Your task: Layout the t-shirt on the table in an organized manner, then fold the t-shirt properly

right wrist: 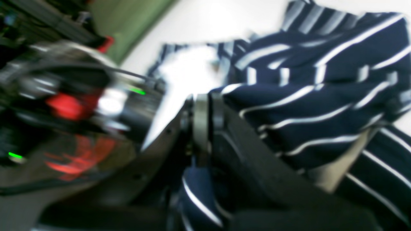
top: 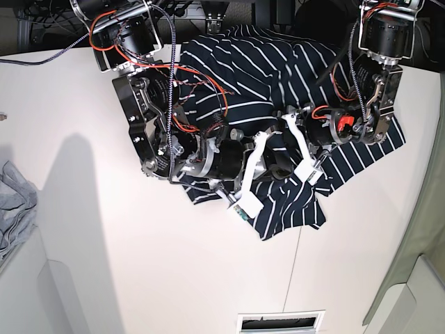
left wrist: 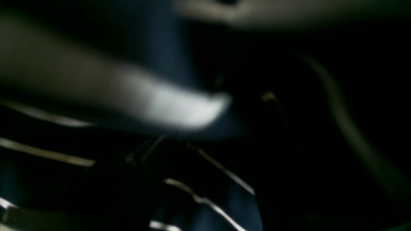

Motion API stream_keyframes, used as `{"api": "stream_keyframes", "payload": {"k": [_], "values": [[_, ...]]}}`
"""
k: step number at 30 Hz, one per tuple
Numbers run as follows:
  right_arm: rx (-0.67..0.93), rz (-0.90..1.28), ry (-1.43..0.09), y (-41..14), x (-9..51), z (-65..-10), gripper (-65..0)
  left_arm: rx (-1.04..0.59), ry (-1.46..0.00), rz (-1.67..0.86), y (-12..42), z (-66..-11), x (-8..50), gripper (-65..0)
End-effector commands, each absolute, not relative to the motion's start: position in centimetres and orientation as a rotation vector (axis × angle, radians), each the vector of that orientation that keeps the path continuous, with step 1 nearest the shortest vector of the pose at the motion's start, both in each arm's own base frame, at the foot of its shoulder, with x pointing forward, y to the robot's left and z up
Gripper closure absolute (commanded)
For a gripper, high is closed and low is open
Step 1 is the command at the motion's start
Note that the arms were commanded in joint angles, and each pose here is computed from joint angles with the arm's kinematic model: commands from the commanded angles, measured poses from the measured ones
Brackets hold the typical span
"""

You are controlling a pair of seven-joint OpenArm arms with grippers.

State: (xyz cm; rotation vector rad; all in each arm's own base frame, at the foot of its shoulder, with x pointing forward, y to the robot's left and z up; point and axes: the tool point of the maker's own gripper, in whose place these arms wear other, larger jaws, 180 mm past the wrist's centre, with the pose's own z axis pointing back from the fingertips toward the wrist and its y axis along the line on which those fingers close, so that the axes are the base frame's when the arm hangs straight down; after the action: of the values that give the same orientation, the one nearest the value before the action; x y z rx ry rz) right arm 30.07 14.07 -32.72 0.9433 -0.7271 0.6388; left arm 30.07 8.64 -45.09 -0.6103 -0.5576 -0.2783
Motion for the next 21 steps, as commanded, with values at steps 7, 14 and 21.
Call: {"api": "stream_keyframes", "payload": {"k": [7,14,21], "values": [[1.08,0.713,-0.724,17.0,25.5,-29.8,0.0,-0.571,-0.636,-0.23,9.5,-43.4,35.7,-19.1],[1.073,0.731,-0.627,17.6,20.1,-32.8,0.0,-0.612,-0.693,-0.206,9.3,-40.9,38.9,-19.1],[0.997,0.758,-0.655,17.0,20.4,-33.4,-29.5,-0.659,-0.713,-0.179,10.9,-39.7,39.0,-19.1]]}}
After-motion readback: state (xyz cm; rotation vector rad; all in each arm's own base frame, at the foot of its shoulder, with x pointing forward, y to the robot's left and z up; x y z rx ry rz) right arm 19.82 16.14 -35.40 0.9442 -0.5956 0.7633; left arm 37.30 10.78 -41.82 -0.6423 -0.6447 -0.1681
